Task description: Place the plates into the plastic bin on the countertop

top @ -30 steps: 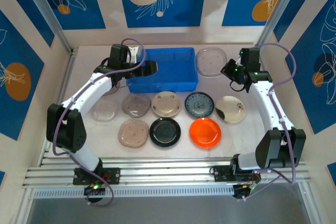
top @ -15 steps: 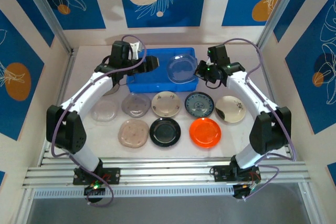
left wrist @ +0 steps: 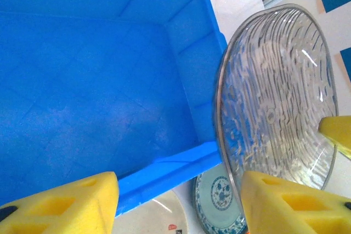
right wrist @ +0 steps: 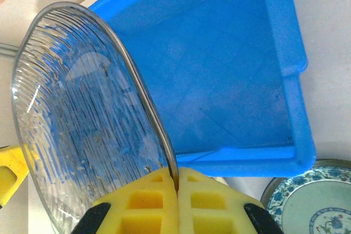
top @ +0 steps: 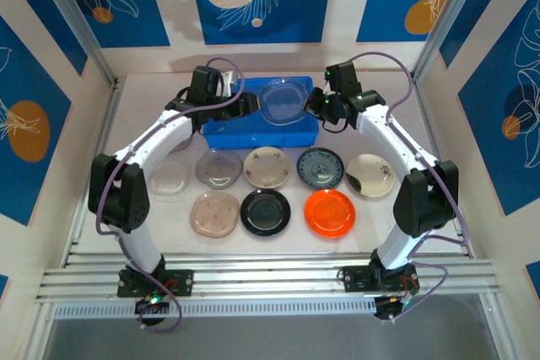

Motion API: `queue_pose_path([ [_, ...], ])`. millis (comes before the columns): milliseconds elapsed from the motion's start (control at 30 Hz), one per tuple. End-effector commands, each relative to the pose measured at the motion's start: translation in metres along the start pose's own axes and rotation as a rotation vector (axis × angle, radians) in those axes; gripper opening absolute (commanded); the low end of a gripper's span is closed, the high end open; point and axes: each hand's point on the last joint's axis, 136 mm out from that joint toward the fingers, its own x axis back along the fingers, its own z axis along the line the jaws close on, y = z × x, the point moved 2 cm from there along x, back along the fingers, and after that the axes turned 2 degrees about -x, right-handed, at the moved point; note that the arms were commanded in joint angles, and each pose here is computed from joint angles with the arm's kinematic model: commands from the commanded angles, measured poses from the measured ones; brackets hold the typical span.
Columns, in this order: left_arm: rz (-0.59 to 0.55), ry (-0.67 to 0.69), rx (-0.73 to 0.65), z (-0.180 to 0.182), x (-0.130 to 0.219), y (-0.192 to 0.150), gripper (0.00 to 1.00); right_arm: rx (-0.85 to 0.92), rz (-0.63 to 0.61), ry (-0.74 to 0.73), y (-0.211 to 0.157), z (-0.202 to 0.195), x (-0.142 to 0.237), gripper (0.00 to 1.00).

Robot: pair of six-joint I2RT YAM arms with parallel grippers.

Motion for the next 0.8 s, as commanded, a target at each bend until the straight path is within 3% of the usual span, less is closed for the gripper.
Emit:
queue_pose_path([
  [0, -0.012, -0.063, -0.017, -0.02, -0.001, 0.011, 0.59, 0.01, 0.003, 0.052, 0.004, 0.019, 0.002, 0.0],
  [233, 0.018, -0.093, 0.0, -0.021, -0.014, 0.01, 0.49, 0.009, 0.012, 0.095, 0.007, 0.031, -0.001, 0.0],
  [300, 0.022, -0.102, 0.005, -0.022, -0.018, 0.01, 0.31, 0.007, 0.016, 0.1, 0.007, 0.034, -0.003, 0.0],
  [333, 0.027, -0.096, 0.015, -0.02, -0.021, 0.01, 0.15, 0.004, 0.015, 0.097, 0.007, 0.034, -0.004, 0.0],
  [367, 0.029, -0.09, 0.02, -0.018, -0.023, 0.01, 0.07, 0.003, 0.013, 0.097, 0.008, 0.035, -0.005, 0.0],
  [433, 0.03, -0.075, 0.027, -0.015, -0.025, 0.011, 0.0, 0.007, 0.012, 0.098, 0.01, 0.036, -0.007, 0.0],
  [533, 0.024, -0.038, 0.032, -0.009, -0.029, 0.013, 0.0, 0.011, 0.022, 0.08, 0.012, 0.034, -0.013, 0.0],
  [633, 0.029, 0.005, 0.026, -0.004, -0.033, 0.02, 0.0, 0.006, 0.02, 0.029, 0.016, 0.023, -0.016, 0.25],
  [700, 0.043, 0.05, 0.021, 0.002, -0.039, 0.024, 0.0, -0.009, 0.007, -0.002, 0.022, 0.012, -0.013, 0.55],
  [767, 0.072, 0.094, 0.008, 0.009, -0.048, 0.027, 0.0, -0.031, -0.019, -0.035, 0.031, -0.001, -0.006, 0.75],
])
